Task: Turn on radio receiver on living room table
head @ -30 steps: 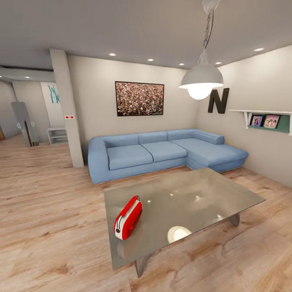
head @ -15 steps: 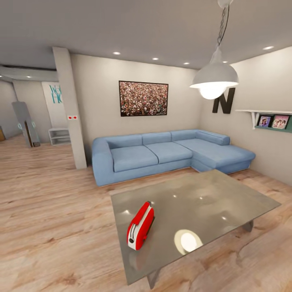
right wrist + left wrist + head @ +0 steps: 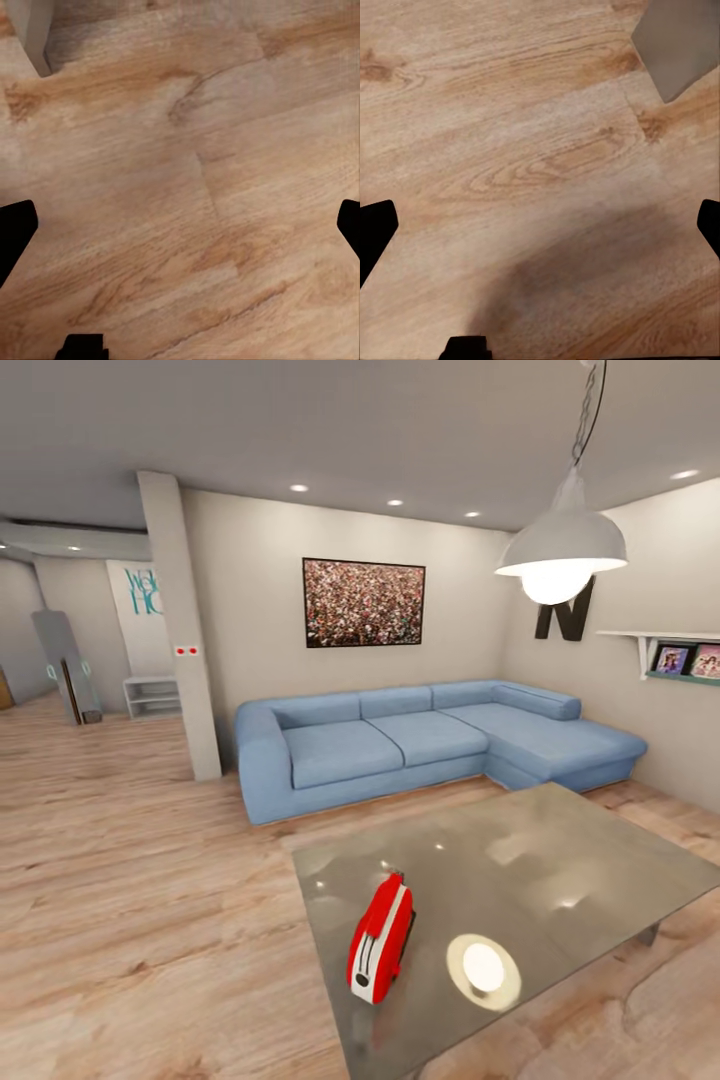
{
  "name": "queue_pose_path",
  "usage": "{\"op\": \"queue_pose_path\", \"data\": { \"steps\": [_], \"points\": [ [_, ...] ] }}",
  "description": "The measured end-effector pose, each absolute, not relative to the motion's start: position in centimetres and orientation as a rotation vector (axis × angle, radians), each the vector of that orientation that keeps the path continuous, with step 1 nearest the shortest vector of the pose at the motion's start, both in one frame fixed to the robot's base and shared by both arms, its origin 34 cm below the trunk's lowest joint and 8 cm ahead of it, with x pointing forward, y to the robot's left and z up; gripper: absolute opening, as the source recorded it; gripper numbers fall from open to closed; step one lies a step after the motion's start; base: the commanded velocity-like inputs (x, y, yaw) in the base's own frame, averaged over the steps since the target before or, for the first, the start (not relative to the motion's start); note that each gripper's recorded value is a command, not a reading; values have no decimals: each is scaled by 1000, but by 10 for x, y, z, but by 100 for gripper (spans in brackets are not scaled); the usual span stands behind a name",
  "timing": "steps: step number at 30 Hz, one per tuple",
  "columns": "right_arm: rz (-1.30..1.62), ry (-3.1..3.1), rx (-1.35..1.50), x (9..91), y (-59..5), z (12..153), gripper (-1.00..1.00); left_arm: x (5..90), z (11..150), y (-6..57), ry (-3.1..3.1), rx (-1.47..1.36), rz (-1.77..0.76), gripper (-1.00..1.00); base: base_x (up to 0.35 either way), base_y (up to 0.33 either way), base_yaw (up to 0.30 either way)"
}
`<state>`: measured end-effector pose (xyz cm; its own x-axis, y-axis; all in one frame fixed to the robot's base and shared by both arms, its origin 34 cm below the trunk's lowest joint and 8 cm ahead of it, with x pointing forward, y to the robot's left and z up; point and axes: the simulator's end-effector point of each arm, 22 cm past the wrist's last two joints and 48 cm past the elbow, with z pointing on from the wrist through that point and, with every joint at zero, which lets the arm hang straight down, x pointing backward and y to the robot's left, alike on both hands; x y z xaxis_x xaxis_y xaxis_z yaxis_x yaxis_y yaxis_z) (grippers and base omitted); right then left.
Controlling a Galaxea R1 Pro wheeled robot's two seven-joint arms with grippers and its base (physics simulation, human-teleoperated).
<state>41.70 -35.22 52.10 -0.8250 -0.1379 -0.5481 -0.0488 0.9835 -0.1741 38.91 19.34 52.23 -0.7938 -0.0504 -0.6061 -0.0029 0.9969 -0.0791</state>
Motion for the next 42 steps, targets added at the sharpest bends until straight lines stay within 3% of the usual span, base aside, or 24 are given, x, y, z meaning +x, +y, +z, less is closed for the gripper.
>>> {"op": "queue_pose_path", "data": {
  "steps": [23, 42],
  "points": [
    [-203, 2538, -132, 417, -352, 521, 100, 389, 522, 193, 2486, -37, -97, 100, 154, 231, -3],
    [-202, 2533, -131, 418, -352, 522, 100, 391, 524, 194, 2481, -37, -97, 100, 5, 58, -215]
  ]
}}
